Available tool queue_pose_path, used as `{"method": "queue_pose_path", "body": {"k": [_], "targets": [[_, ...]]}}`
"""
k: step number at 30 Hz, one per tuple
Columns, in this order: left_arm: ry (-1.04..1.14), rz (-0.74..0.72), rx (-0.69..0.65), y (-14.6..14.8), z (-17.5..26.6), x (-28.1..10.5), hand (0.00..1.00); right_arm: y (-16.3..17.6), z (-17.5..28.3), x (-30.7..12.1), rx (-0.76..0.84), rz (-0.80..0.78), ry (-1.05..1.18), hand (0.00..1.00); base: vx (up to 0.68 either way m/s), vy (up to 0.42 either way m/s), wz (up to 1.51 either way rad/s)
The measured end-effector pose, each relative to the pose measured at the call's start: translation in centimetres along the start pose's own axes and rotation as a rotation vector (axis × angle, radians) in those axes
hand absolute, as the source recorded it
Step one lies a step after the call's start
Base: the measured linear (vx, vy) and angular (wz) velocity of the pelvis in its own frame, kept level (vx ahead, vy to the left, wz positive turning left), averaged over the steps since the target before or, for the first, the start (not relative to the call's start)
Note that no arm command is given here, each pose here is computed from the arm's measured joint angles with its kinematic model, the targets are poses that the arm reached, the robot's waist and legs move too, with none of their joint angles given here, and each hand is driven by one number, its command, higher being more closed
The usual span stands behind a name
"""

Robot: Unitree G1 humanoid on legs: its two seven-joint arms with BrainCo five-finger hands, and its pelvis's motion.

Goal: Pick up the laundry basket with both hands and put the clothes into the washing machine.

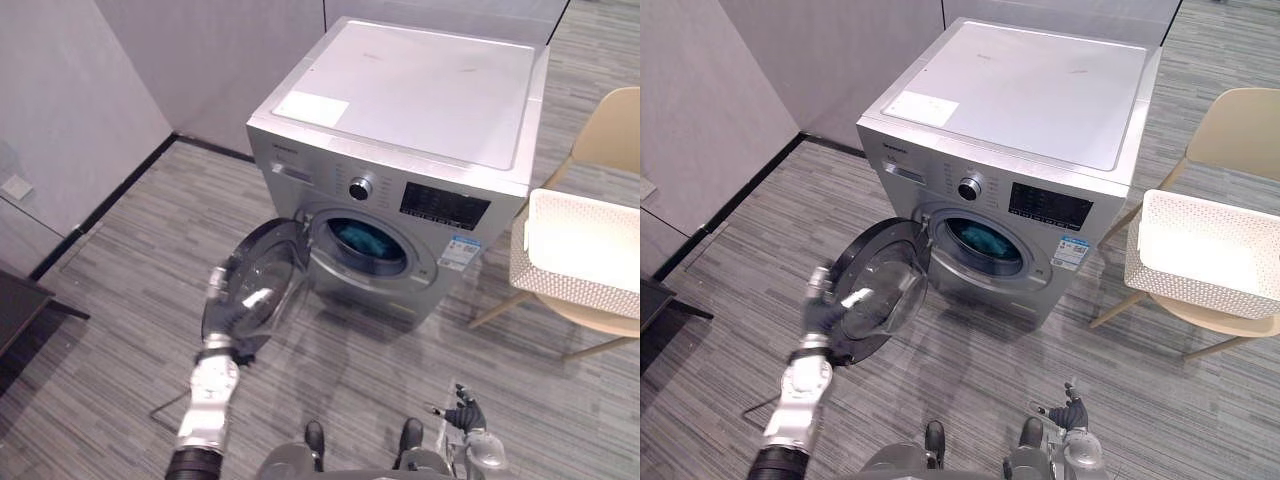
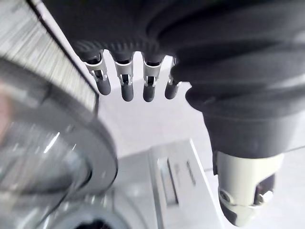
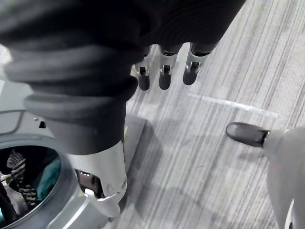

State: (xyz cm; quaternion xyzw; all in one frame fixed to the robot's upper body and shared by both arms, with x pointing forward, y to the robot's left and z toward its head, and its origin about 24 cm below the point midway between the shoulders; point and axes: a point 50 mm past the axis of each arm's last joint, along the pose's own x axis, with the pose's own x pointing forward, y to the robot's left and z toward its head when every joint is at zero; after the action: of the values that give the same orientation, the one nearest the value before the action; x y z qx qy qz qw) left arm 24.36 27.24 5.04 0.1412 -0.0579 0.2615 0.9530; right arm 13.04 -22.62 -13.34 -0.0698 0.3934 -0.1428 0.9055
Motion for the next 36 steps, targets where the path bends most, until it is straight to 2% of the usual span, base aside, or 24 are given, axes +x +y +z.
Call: {"method": "queue_pose_path", "body": {"k": [1,6,9,13,16,19,21,24,27,31,33,36], "targets": [[-0.033,0.085,0.045,2.3,0.7,1.7,0.0,-0.1,0.2,0.1,-0.004,0.01,-0.008,0.0,0.02,-0.01,-0.06],[-0.018,0.224,0.167,7.0,1.5,6.0,0.0,-0.8,1.6,0.6,-0.019,0.006,-0.055,0.0,-0.02,-0.012,-0.12],[-0.012,0.302,0.233,10.0,3.7,9.7,0.0,-0.3,3.9,1.2,-0.021,0.021,-0.122,0.0,-0.1,-0.002,-0.17],[0.041,0.305,0.229,10.0,4.0,11.4,0.0,0.3,6.2,1.5,-0.008,0.037,-0.206,0.0,-0.12,-0.003,-0.26],[0.106,0.249,0.232,9.2,3.1,11.7,0.0,0.7,7.6,1.5,0.022,0.051,-0.262,0.0,-0.16,-0.011,-0.41],[0.129,0.191,0.164,7.2,2.8,11.9,0.0,0.8,8.7,1.5,0.063,0.053,-0.297,0.0,-0.15,-0.037,-0.23],[0.161,0.202,0.075,6.3,2.6,12.1,0.0,0.7,9.4,1.4,0.084,0.051,-0.322,0.0,-0.09,-0.068,-0.16],[0.227,0.15,-0.016,3.7,1.0,11.3,0.0,0.7,9.7,1.4,0.114,0.05,-0.333,0.0,-0.04,-0.074,-0.09],[0.32,0.059,-0.111,-0.5,-1.4,9.2,0.0,0.8,10.2,1.4,0.121,0.052,-0.345,0.0,0.0,-0.027,0.01],[0.424,-0.115,-0.138,-6.7,-3.9,5.0,0.0,1.0,10.4,1.7,0.122,0.055,-0.337,0.0,0.02,0.01,0.02],[0.391,-0.224,-0.164,-10.4,-3.1,2.7,0.0,1.2,10.2,2.0,0.115,0.052,-0.316,0.0,0.04,0.023,0.11],[0.3,-0.359,-0.177,-13.7,-1.0,0.9,0.0,1.2,10.4,2.2,0.11,0.05,-0.312,0.0,0.02,0.037,0.16]]}}
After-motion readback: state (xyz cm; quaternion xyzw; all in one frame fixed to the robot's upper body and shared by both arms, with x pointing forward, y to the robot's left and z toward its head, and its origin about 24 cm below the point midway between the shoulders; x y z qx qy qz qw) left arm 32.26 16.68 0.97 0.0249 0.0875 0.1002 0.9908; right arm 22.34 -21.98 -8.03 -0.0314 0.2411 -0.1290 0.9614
